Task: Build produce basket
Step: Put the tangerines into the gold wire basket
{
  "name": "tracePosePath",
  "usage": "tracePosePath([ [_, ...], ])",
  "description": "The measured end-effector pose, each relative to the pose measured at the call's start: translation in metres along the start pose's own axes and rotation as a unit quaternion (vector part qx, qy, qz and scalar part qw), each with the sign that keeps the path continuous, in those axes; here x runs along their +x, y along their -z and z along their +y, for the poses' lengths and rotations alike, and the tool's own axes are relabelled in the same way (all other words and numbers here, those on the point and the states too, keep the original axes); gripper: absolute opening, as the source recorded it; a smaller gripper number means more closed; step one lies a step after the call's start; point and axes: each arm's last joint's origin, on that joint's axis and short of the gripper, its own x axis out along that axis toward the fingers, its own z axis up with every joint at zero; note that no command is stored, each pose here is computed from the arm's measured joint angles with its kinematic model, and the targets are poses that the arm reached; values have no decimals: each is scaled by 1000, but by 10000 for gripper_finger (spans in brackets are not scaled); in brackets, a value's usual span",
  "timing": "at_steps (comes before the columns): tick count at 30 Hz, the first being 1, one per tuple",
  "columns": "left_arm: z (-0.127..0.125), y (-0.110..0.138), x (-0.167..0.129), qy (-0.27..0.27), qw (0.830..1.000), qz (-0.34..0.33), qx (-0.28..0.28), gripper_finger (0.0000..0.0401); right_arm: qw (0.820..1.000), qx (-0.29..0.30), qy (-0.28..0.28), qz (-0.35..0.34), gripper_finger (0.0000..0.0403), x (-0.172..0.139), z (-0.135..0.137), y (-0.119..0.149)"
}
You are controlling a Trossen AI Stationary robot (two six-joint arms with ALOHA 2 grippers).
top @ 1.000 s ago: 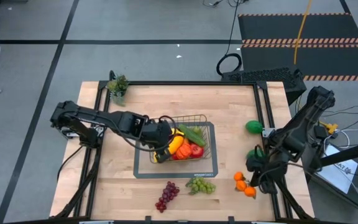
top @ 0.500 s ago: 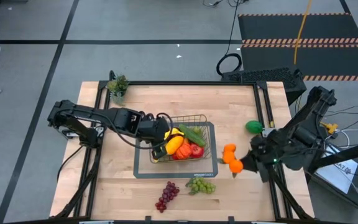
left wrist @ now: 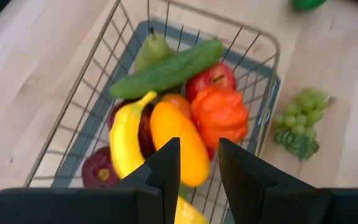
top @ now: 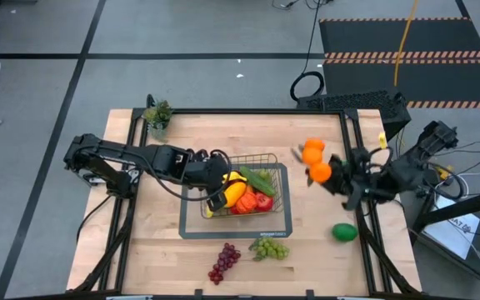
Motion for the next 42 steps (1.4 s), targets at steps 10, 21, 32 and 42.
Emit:
tracePosePath([
  [10, -6, -10, -1, 29, 998, -48, -16, 108, 996, -19, -31, -84, 6, 7, -13, -40],
  [21, -1, -12, 1, 19, 998, -48, 32, 108, 990, -35, 3, -135, 5, 8, -29, -63],
  [32, 2, -13, 1, 15, 998, -48, 31, 108, 978, -120, 60, -159, 5, 17, -43, -70],
  [42, 2, -13, 1, 15, 998, -48, 34, 108, 929, -320, 106, -151, 4, 18, -48, -74],
])
